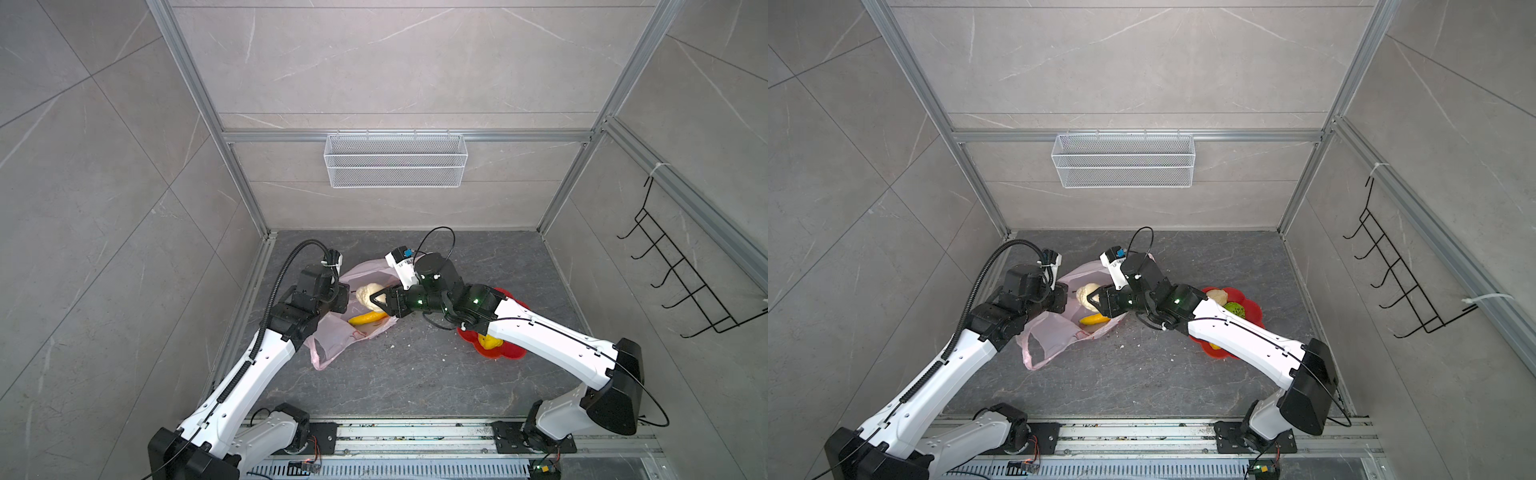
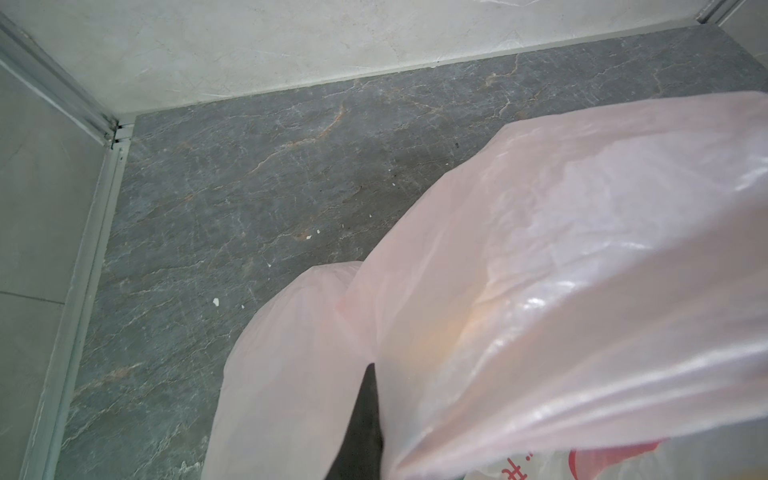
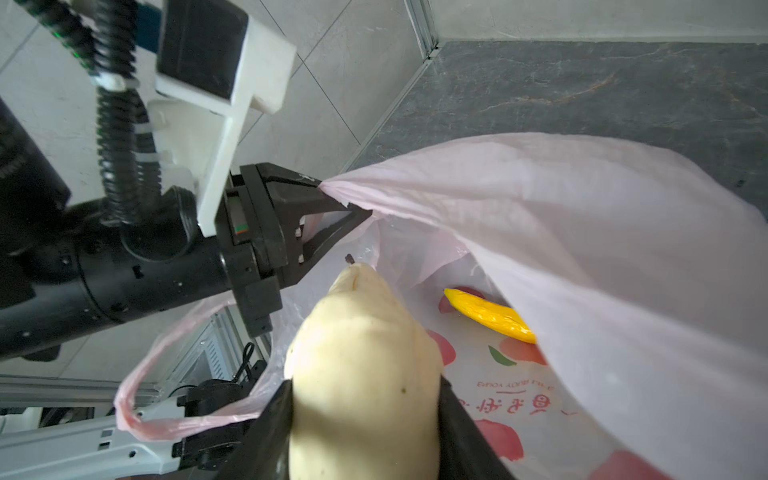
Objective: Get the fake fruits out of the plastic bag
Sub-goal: 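Lift the custard apple out of the bag toward the red bowl with the right gripper, then carry the cream custard apple over the red bowl and lower it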
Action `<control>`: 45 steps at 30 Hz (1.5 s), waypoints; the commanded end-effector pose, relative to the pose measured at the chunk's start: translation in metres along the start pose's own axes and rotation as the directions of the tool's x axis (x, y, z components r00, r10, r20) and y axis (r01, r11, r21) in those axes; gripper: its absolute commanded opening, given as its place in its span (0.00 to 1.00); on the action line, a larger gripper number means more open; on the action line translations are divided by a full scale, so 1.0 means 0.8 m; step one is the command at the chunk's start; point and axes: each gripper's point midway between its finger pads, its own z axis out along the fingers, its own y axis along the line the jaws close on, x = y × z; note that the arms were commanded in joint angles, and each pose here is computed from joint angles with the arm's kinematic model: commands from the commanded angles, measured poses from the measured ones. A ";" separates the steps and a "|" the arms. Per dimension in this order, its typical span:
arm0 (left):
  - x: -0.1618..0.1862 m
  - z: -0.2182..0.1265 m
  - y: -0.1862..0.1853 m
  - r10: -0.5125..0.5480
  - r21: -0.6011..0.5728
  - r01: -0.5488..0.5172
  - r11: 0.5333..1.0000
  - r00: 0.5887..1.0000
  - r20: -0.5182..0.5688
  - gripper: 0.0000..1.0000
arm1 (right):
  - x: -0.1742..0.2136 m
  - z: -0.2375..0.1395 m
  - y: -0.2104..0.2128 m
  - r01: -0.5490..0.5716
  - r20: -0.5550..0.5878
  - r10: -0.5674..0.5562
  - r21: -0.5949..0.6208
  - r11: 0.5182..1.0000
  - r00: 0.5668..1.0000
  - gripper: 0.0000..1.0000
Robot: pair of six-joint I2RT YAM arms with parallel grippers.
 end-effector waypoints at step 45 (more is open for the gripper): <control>0.007 0.004 -0.012 -0.121 0.054 0.121 0.991 0.993 -0.003 0.02 | -0.022 -0.256 -0.198 -0.088 0.176 -0.056 0.711 0.698 0.983 0.14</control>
